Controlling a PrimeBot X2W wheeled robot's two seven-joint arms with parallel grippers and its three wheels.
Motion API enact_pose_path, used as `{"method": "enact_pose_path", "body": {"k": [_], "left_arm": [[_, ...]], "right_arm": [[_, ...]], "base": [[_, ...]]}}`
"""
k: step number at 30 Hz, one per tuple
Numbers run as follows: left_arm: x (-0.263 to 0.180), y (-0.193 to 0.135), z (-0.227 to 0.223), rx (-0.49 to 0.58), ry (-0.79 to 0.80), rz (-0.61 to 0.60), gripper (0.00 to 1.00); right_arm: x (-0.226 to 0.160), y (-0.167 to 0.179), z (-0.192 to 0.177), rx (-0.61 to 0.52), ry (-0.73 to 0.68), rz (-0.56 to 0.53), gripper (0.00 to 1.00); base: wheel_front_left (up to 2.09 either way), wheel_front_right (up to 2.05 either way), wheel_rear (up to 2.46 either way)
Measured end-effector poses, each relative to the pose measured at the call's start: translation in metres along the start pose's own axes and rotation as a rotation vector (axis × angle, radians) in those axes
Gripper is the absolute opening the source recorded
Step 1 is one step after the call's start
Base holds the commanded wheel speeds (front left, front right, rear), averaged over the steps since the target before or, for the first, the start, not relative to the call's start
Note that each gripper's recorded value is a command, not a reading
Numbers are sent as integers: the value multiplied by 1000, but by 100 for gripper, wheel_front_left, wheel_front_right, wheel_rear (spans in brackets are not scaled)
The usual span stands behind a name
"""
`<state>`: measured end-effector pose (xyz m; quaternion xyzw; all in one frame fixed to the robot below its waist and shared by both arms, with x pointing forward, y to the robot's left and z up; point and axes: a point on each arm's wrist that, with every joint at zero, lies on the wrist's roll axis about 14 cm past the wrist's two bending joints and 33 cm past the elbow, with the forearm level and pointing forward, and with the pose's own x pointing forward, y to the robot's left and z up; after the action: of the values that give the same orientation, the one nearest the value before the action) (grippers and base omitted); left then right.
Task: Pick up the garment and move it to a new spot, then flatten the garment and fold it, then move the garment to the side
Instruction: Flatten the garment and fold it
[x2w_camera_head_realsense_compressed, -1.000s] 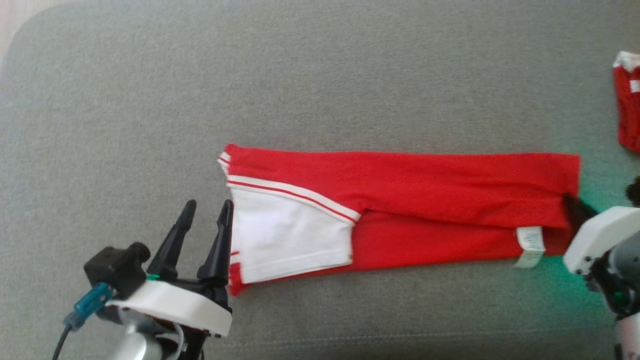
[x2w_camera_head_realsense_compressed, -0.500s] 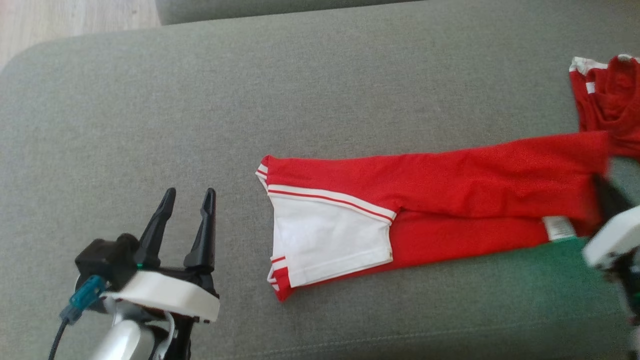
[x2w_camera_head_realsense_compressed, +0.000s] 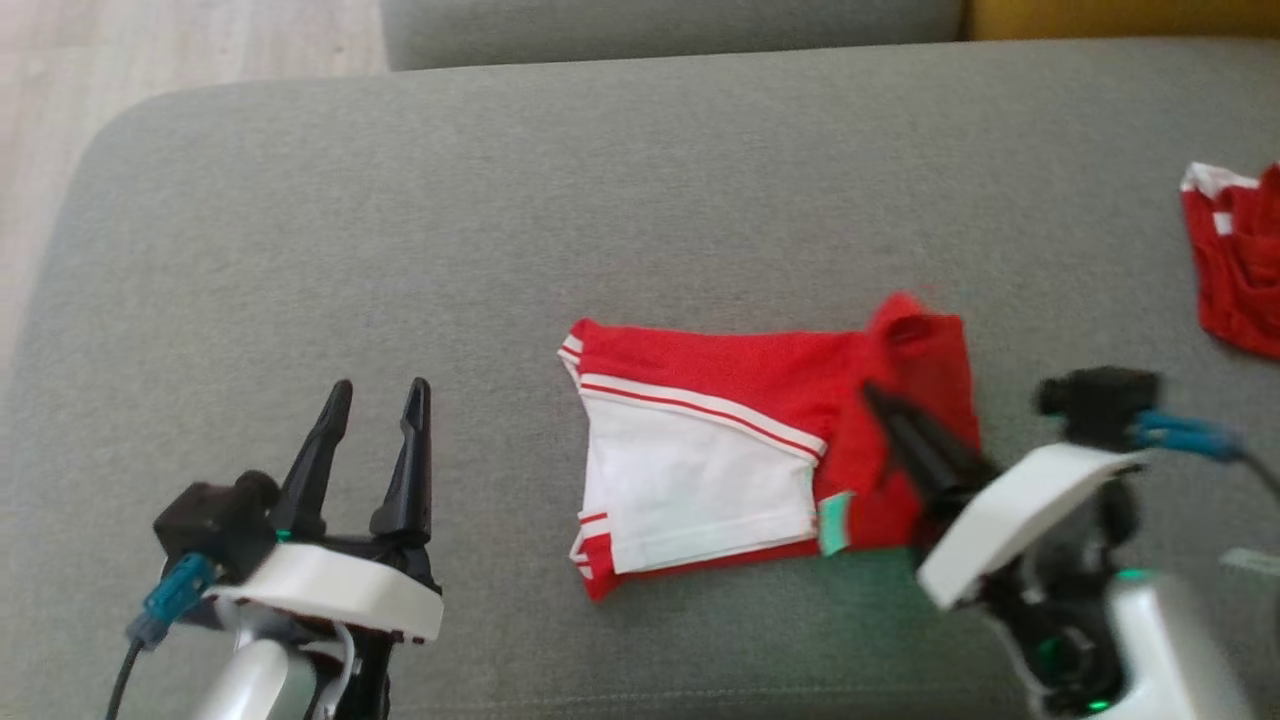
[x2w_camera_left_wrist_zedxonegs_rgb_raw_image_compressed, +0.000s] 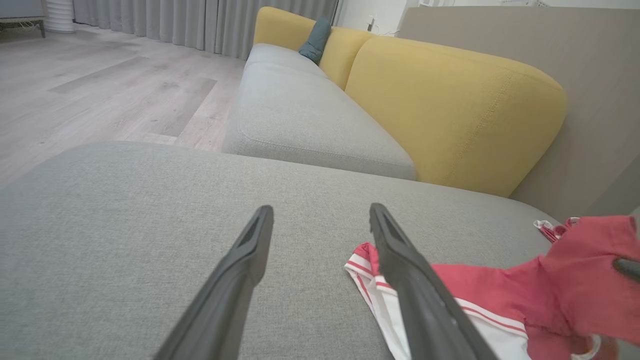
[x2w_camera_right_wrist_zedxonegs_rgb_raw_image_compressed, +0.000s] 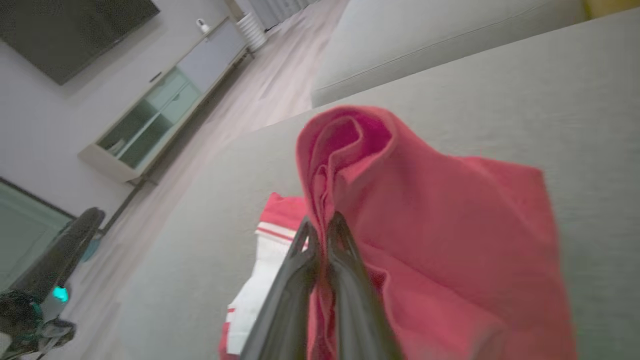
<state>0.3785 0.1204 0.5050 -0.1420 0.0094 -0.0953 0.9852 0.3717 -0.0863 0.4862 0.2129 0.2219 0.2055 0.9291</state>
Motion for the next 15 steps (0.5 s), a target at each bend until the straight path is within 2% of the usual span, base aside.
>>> {"method": "enact_pose_path", "body": {"k": [6,15], "left_arm": [[-8,8,5,-6,-17,33,100],[-18,13,4,-12,-15,56,100]], "right_arm": [[21,45,-28,38,64,136,0],[56,74,-45,79,90,238,0]], "base": [[0,0,0],[0,0,0]]}}
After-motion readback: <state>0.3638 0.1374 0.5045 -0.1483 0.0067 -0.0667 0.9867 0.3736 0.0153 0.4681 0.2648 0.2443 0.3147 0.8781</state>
